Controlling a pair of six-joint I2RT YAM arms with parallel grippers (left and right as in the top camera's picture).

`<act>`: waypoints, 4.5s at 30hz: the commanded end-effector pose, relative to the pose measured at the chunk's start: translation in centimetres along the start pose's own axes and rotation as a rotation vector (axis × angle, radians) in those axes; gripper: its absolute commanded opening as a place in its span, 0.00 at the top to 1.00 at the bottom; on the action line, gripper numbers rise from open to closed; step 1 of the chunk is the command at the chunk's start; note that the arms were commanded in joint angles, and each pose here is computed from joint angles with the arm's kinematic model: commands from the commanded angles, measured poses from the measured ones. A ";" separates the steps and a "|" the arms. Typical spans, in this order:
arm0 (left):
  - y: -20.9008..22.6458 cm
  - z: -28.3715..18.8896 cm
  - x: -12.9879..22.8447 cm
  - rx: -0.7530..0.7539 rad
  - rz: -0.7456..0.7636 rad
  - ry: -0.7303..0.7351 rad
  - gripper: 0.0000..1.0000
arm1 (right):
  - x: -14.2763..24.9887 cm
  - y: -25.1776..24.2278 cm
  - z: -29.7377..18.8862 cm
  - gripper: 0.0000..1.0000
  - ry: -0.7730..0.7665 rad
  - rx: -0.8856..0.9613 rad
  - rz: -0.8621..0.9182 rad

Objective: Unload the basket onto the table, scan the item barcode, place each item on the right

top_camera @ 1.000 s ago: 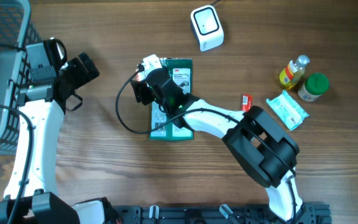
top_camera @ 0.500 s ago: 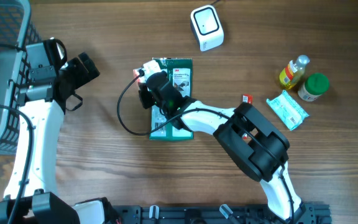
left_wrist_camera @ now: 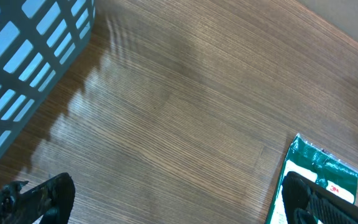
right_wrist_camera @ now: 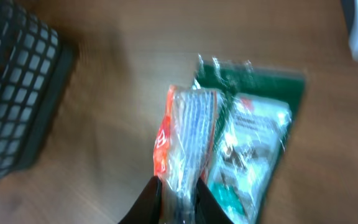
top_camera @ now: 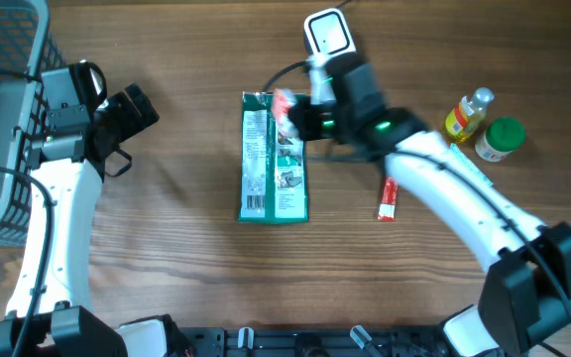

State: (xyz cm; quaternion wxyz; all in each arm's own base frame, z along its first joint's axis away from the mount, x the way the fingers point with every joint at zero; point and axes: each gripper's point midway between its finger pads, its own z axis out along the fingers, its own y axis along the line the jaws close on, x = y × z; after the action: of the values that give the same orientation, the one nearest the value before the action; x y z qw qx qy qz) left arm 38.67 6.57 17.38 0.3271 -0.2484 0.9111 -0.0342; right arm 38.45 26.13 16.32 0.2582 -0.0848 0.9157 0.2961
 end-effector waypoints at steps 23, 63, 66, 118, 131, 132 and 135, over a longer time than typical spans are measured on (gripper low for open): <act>-0.2 -0.4 -0.5 0.011 -0.015 -0.015 0.00 | 9.2 -5.4 4.5 0.96 -0.053 -0.177 0.412; -0.2 -0.4 -0.5 0.011 -0.015 -0.015 0.00 | 5.7 2.3 -1.2 0.36 0.152 0.279 -0.259; -0.2 -0.4 -0.5 0.011 -0.015 -0.015 0.00 | 6.6 2.1 -0.1 0.34 0.183 0.285 -0.264; -0.2 -0.4 -0.5 0.011 -0.015 -0.015 0.00 | 10.6 -2.9 6.5 0.49 0.208 0.648 -0.404; -0.2 -0.4 -0.5 0.011 -0.015 -0.015 0.00 | 11.8 -4.2 8.4 0.57 0.263 0.662 -0.476; -0.2 -0.4 -0.5 0.011 -0.015 -0.015 0.00 | 11.8 -4.2 8.4 0.57 0.264 0.662 -0.477; -0.2 -0.4 -0.5 0.011 -0.015 -0.015 0.00 | 11.8 -4.4 8.5 0.59 0.268 0.667 -0.474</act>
State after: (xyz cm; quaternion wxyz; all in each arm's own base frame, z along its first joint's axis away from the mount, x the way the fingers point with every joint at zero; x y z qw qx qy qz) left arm 38.69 6.52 17.37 0.3269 -0.2493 0.9109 -0.0362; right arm 33.20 28.17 3.02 0.2167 -0.2380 0.9436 -0.0779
